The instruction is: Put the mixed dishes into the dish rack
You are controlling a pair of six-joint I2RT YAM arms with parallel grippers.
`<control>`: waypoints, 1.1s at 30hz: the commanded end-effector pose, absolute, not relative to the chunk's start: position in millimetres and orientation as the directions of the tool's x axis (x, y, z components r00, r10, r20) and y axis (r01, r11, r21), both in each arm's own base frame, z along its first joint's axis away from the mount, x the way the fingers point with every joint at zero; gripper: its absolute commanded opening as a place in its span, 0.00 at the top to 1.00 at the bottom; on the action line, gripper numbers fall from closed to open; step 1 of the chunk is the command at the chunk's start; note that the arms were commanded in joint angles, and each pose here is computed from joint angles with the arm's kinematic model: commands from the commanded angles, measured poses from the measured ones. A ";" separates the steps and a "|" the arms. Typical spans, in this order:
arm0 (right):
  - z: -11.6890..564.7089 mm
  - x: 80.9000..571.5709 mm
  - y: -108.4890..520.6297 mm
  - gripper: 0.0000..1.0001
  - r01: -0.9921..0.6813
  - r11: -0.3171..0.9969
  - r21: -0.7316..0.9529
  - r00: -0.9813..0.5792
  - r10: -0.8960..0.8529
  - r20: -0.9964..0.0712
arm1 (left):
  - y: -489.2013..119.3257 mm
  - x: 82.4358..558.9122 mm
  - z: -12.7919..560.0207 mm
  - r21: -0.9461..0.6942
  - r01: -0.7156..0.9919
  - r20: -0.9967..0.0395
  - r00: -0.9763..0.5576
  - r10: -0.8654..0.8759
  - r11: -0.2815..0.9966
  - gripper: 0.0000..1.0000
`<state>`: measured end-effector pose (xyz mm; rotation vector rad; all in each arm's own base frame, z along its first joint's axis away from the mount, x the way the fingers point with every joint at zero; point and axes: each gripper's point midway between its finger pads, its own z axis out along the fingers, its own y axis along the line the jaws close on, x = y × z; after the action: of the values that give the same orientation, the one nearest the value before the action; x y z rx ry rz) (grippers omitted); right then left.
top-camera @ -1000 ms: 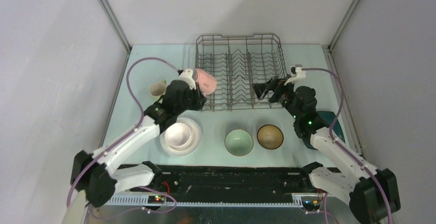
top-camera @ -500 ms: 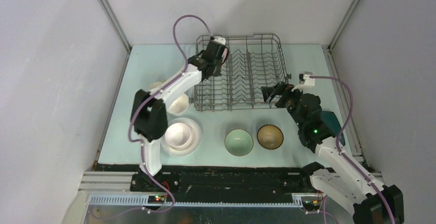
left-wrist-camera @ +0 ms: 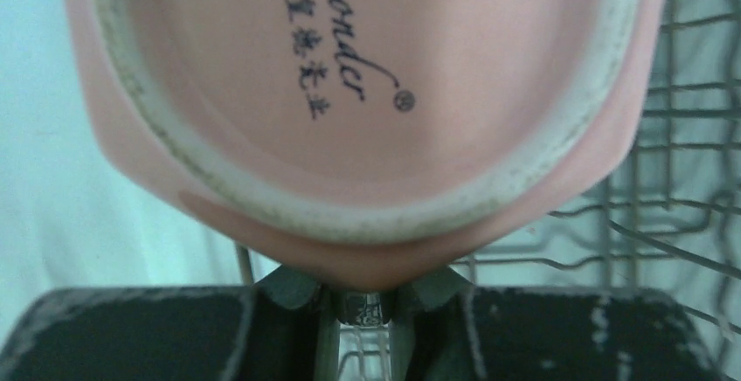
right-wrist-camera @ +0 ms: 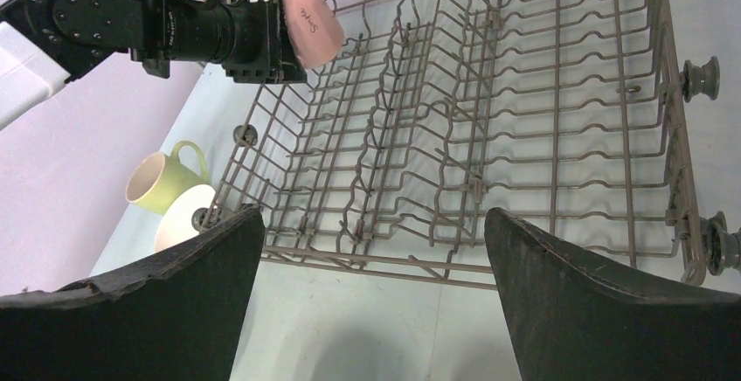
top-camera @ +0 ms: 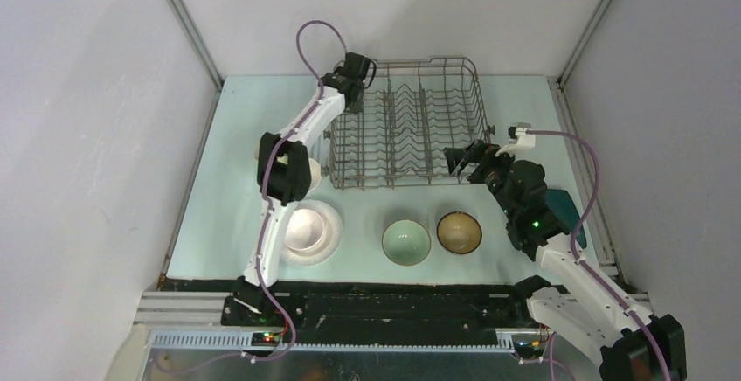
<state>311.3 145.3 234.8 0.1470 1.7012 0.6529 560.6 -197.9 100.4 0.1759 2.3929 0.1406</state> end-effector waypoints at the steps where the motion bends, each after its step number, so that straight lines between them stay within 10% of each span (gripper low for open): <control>1: 245.7 315.3 143.6 0.00 -0.271 0.828 0.492 -0.199 0.451 -0.870 | -194.7 598.0 144.6 0.120 0.050 -0.786 -0.605 0.125 0.992 1.00; 14: 235.6 321.7 142.2 0.01 -0.259 0.823 0.506 -0.218 0.460 -0.860 | -194.1 622.5 124.1 0.038 0.065 -0.800 -0.596 0.069 0.997 0.98; 22: 230.3 323.6 141.8 0.01 -0.252 0.821 0.512 -0.235 0.462 -0.855 | -191.4 618.7 125.2 0.018 0.055 -0.795 -0.605 0.048 0.998 0.46; 33: 220.1 329.2 135.3 0.01 -0.198 0.815 0.544 -0.270 0.488 -0.830 | -188.9 598.4 176.5 -0.019 0.090 -0.817 -0.575 0.037 0.996 0.29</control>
<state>325.3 135.6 214.2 0.1989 1.7386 0.6465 598.1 -191.9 81.6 0.1112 2.3377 -0.0006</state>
